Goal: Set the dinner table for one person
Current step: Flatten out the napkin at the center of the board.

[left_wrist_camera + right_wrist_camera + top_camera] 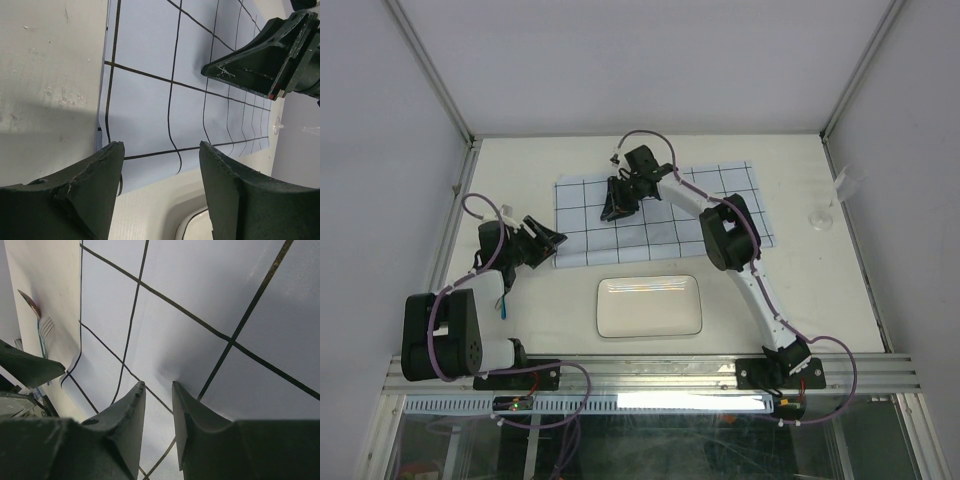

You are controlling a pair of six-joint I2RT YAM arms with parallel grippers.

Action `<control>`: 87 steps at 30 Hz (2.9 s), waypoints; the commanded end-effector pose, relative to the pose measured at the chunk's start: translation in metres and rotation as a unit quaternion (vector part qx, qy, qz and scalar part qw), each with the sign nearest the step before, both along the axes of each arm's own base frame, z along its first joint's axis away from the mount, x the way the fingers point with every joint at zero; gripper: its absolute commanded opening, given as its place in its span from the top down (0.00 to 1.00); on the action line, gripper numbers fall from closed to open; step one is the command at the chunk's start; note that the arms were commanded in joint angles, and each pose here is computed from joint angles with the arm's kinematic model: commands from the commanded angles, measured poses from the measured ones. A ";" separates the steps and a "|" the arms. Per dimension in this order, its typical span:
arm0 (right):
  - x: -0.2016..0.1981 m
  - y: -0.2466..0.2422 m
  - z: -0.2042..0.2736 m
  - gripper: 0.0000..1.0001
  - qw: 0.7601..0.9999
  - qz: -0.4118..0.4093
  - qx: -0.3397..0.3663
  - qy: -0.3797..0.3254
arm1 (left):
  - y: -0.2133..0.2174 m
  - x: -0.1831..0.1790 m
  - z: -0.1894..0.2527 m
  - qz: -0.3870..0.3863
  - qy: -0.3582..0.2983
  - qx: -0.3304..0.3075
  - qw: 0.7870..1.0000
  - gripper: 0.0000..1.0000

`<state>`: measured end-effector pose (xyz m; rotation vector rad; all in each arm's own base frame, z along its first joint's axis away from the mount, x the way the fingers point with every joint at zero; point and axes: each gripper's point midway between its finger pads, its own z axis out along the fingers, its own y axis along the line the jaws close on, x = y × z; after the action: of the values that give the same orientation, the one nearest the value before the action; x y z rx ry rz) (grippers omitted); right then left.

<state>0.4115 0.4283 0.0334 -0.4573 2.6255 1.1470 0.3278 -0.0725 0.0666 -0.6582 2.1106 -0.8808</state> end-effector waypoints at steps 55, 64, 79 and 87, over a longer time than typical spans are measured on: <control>0.011 0.004 0.006 0.68 0.999 -0.033 -0.027 -0.009 | -0.001 0.017 -0.001 -0.010 -0.047 -0.001 0.999 0.37; 0.016 0.009 0.008 0.68 0.999 -0.038 -0.018 -0.015 | -0.006 0.008 0.010 -0.023 -0.052 -0.009 0.998 0.37; 0.024 0.038 0.028 0.68 0.997 -0.034 0.051 -0.037 | 0.001 -0.005 0.007 -0.009 -0.033 0.018 0.999 0.37; 0.030 0.052 0.053 0.68 0.994 -0.032 0.090 -0.058 | 0.003 -0.002 -0.015 -0.004 -0.013 0.019 1.000 0.37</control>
<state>0.4338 0.4598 0.0446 -0.3537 2.5390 1.1819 0.3211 -0.0733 0.0576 -0.6377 2.1230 -0.8730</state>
